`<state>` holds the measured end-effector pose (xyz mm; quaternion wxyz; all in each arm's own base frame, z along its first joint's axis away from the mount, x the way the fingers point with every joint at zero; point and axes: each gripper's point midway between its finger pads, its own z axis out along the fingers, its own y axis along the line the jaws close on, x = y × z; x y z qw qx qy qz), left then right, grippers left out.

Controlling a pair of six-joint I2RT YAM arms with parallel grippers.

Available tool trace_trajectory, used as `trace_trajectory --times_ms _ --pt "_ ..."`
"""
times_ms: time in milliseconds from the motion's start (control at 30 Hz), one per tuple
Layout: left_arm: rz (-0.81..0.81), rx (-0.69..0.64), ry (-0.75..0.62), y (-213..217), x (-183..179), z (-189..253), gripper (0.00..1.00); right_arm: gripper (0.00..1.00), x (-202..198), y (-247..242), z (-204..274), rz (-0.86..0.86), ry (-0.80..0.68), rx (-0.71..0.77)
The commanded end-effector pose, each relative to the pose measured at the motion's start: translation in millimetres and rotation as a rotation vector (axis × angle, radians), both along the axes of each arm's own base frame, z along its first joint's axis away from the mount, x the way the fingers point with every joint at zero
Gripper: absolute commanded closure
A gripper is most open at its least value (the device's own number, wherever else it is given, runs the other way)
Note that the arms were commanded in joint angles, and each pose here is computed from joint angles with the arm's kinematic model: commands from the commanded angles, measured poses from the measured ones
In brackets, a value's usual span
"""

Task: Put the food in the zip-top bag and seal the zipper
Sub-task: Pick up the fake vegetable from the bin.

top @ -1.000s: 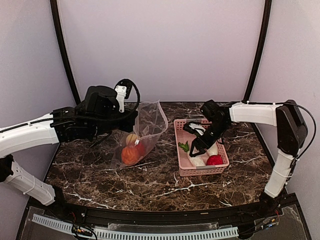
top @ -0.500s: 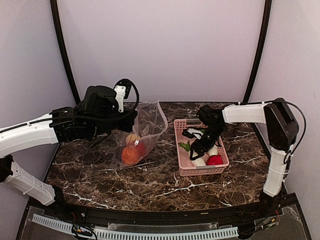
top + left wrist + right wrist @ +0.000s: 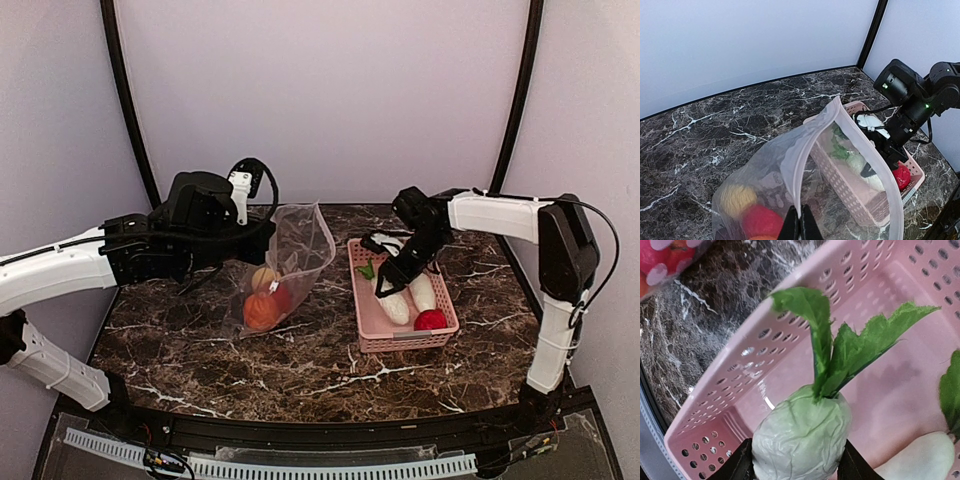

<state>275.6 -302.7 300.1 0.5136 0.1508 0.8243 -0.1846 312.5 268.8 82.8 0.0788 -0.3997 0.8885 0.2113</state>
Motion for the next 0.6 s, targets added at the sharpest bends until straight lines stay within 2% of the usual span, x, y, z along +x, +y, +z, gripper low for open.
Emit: trace_trajectory --times_ms 0,133,233,433,567 --pt "-0.003 0.005 0.008 2.0 -2.5 -2.7 0.99 0.55 9.9 1.6 56.7 0.018 -0.114 0.07" --pt "0.006 0.01 0.001 3.4 -1.1 -3.0 0.99 0.56 13.2 7.8 94.3 0.041 -0.201 0.137" --pt "0.003 0.01 -0.002 1.9 -0.5 -0.9 0.99 0.57 7.6 16.9 129.2 0.082 -0.262 0.24" --pt "0.003 -0.011 -0.005 -2.1 1.5 1.6 0.99 0.58 -24.5 49.2 238.9 0.188 -0.327 0.643" --pt "-0.003 -0.012 0.005 -8.0 3.4 -1.9 0.99 0.56 -39.7 65.3 285.9 0.255 -0.348 0.802"
